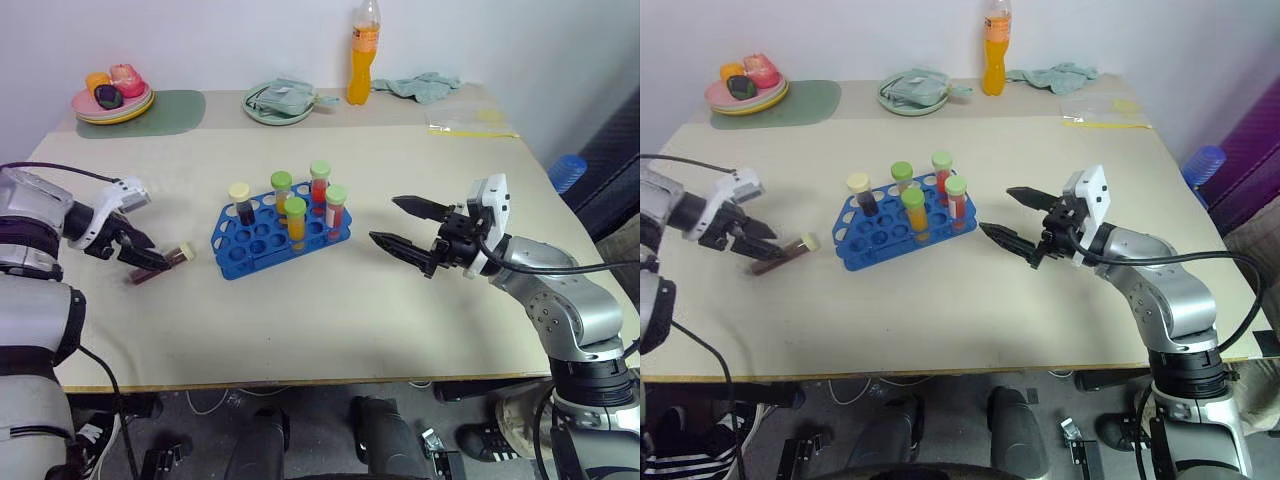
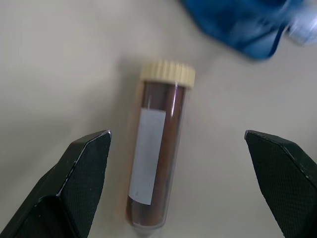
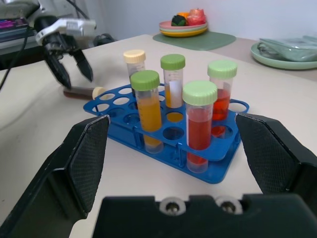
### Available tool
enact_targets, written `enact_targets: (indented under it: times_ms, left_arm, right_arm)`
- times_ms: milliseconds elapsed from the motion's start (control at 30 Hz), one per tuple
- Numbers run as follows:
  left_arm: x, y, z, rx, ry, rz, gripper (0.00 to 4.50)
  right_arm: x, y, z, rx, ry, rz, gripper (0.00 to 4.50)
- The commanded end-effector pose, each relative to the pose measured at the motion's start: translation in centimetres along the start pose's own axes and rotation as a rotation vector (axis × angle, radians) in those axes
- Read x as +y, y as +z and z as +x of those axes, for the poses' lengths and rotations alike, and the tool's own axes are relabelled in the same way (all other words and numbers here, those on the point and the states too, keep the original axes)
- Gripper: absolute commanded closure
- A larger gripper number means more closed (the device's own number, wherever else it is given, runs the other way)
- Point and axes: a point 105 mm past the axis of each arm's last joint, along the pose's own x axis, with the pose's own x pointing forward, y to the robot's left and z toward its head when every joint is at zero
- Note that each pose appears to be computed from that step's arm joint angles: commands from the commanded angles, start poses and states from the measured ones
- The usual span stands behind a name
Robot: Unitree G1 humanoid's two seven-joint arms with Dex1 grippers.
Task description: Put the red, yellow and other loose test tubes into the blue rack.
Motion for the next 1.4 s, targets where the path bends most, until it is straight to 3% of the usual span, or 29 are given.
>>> enact_targets:
  times_ms: [33, 433, 533, 733, 967, 1067, 1167, 1267, 1400]
  left_arm:
    - [0.2, 0.0, -0.6, 0.081, 0.026, 0.057, 0.05]
    - [0.5, -1.1, 1.5, 0.195, 0.04, 0.112, 0.05]
    - [0.5, -1.1, 2.0, 0.183, 0.042, 0.119, 0.88]
    - [0.5, -1.5, 1.7, 0.194, 0.037, 0.093, 3.67]
    - [1.6, -0.2, -2.0, -0.004, 0.159, 0.113, 3.73]
    - [1.7, 1.5, -3.7, -0.211, 0.226, 0.171, 3.73]
    - [0.0, 4.8, -5.7, -0.567, 0.236, 0.219, 3.73]
    - [-3.6, 6.2, -8.1, -0.943, 0.248, 0.263, 3.73]
    - [-7.1, 5.9, -8.4, -1.138, 0.229, 0.222, 3.73]
  right_arm:
    - [0.7, 1.4, 0.1, -0.044, 0.015, -0.033, 0.0]
    - [0.4, 1.3, -0.1, -0.045, 0.001, -0.024, 0.0]
    - [0.3, 1.0, -0.2, -0.042, 0.0, -0.023, 0.0]
    - [0.3, 1.0, 0.0, -0.042, 0.0, -0.026, 0.0]
    - [0.3, 1.1, -0.4, -0.034, -0.009, -0.028, 0.0]
    - [0.4, 1.1, -1.0, -0.019, -0.006, -0.027, 0.0]
    - [0.7, 1.1, -1.5, 0.005, 0.019, -0.024, 0.0]
    - [1.4, 1.0, -1.9, 0.034, 0.082, -0.023, 0.0]
    - [2.0, 1.4, -2.3, 0.037, 0.154, -0.028, 0.0]
